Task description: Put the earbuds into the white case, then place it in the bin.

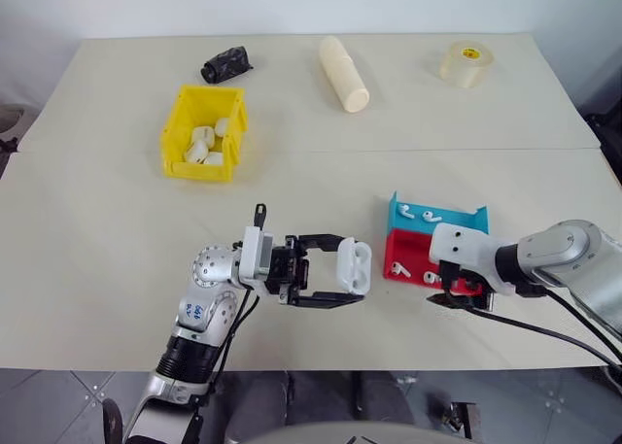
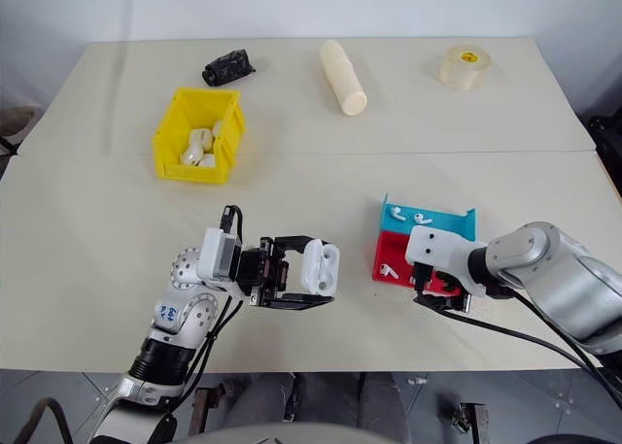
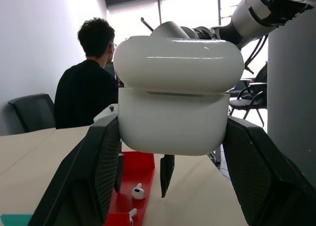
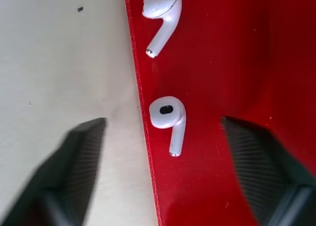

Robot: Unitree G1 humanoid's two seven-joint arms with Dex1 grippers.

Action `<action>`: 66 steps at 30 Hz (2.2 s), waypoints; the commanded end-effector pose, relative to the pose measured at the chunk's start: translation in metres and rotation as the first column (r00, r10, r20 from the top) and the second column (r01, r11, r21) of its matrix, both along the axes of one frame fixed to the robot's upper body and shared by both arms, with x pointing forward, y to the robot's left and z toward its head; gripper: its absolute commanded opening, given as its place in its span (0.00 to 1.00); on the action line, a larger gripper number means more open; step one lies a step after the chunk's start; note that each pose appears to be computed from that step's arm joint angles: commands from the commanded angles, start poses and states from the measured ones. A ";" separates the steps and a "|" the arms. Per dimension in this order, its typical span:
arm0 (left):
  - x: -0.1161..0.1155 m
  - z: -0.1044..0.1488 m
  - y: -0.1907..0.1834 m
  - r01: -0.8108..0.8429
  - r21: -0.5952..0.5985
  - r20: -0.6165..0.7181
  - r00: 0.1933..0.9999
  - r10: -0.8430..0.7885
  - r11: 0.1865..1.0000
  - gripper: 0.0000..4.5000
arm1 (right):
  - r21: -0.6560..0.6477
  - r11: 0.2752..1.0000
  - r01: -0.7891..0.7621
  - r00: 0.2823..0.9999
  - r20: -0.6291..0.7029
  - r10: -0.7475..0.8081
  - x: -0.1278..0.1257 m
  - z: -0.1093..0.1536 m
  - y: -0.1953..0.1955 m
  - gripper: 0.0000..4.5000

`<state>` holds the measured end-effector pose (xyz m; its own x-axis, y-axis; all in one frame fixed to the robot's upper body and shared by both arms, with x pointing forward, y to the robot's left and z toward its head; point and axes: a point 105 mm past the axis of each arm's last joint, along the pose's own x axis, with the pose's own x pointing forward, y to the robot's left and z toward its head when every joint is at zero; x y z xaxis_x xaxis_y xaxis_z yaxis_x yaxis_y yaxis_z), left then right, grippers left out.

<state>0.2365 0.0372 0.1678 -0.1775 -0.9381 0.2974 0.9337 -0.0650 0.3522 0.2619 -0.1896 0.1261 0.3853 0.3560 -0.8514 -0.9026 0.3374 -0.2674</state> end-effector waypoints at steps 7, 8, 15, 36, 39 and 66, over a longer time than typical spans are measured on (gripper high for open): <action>-0.005 0.008 -0.001 0.003 -0.016 0.019 1.000 -0.002 1.000 0.61 | -0.009 0.999 -0.038 0.999 0.025 0.038 0.003 0.002 0.006 0.48; -0.005 0.008 -0.001 0.002 -0.016 0.019 1.000 -0.002 1.000 0.61 | -0.009 0.999 -0.041 0.999 0.025 0.041 0.003 0.002 0.007 0.48; -0.004 0.009 -0.002 -0.005 -0.018 0.020 1.000 0.005 1.000 0.61 | -0.022 0.998 -0.057 0.998 0.017 0.058 0.003 -0.002 0.007 0.48; -0.001 0.006 0.009 -0.018 -0.030 -0.017 1.000 0.017 0.999 0.61 | 0.329 0.930 -0.163 0.963 0.259 0.078 -0.004 0.059 0.019 0.15; 0.000 0.004 0.012 -0.020 -0.028 -0.025 1.000 0.019 0.999 0.61 | 0.596 0.751 -0.286 0.913 0.407 0.024 -0.011 0.092 0.030 0.15; 0.013 0.022 0.006 0.024 -0.074 -0.140 0.990 -0.034 0.997 0.61 | 0.892 0.101 -0.441 0.891 0.448 -0.070 -0.042 0.104 0.104 0.15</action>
<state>0.2547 0.0422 0.1771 -0.1240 -0.9235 0.3630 0.9823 -0.0625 0.1764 0.2250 -0.0863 0.2260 0.3041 0.8545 0.4211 -0.9251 0.3705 -0.0837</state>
